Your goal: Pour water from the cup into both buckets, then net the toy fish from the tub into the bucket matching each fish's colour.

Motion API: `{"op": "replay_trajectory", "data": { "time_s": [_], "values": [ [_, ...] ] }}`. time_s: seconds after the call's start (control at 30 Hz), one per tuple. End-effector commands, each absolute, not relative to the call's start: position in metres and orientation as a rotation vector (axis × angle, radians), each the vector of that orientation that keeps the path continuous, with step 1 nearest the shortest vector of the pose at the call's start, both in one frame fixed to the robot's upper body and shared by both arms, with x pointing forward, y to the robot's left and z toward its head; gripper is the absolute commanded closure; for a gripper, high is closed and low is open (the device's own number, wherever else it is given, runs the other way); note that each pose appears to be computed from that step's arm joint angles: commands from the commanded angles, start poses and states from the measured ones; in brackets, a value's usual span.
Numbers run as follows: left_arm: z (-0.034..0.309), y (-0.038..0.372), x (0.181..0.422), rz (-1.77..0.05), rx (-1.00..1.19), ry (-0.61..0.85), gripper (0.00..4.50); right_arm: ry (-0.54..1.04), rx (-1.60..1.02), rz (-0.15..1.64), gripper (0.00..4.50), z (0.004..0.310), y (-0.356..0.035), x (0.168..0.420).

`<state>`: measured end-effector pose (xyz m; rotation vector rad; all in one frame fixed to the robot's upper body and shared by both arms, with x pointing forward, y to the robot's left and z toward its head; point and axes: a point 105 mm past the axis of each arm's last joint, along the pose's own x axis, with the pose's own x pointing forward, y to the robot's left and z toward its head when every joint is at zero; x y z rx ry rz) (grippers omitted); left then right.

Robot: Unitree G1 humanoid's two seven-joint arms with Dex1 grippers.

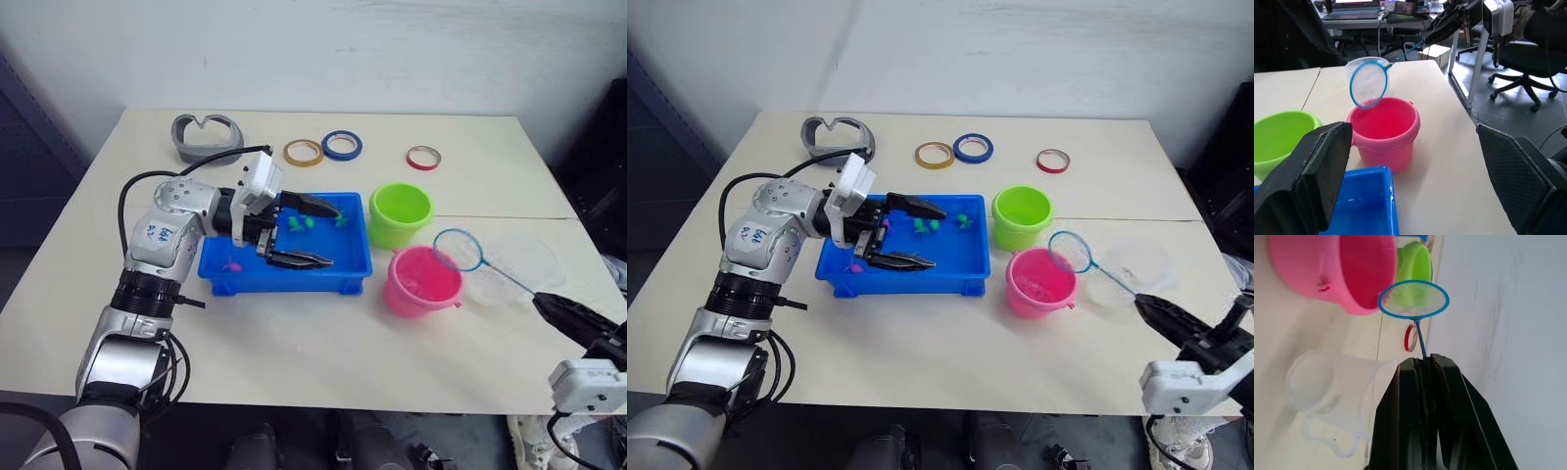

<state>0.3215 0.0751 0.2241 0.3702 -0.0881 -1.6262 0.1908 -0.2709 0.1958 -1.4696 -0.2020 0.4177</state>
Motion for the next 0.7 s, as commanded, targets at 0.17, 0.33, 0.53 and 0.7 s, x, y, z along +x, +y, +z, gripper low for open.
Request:
{"op": "replay_trajectory", "data": {
  "time_s": [0.17,0.33,0.53,0.7],
  "values": [
    [0.234,0.112,0.33,-1.448,0.364,-0.088,0.07,-0.132,-0.741,0.558,4.5,0.219,-0.232,0.22],
    [0.22,0.154,0.324,-1.289,0.362,0.013,0.07,-0.051,-0.508,0.767,4.5,0.221,-0.176,0.256],
    [0.218,0.195,0.307,-1.121,0.351,0.083,0.07,-0.028,-0.65,0.924,4.5,0.212,-0.132,0.308],
    [0.212,0.215,0.291,-1.019,0.37,0.137,0.07,-0.061,-0.818,0.982,4.5,0.201,-0.116,0.341]
  ]
}}
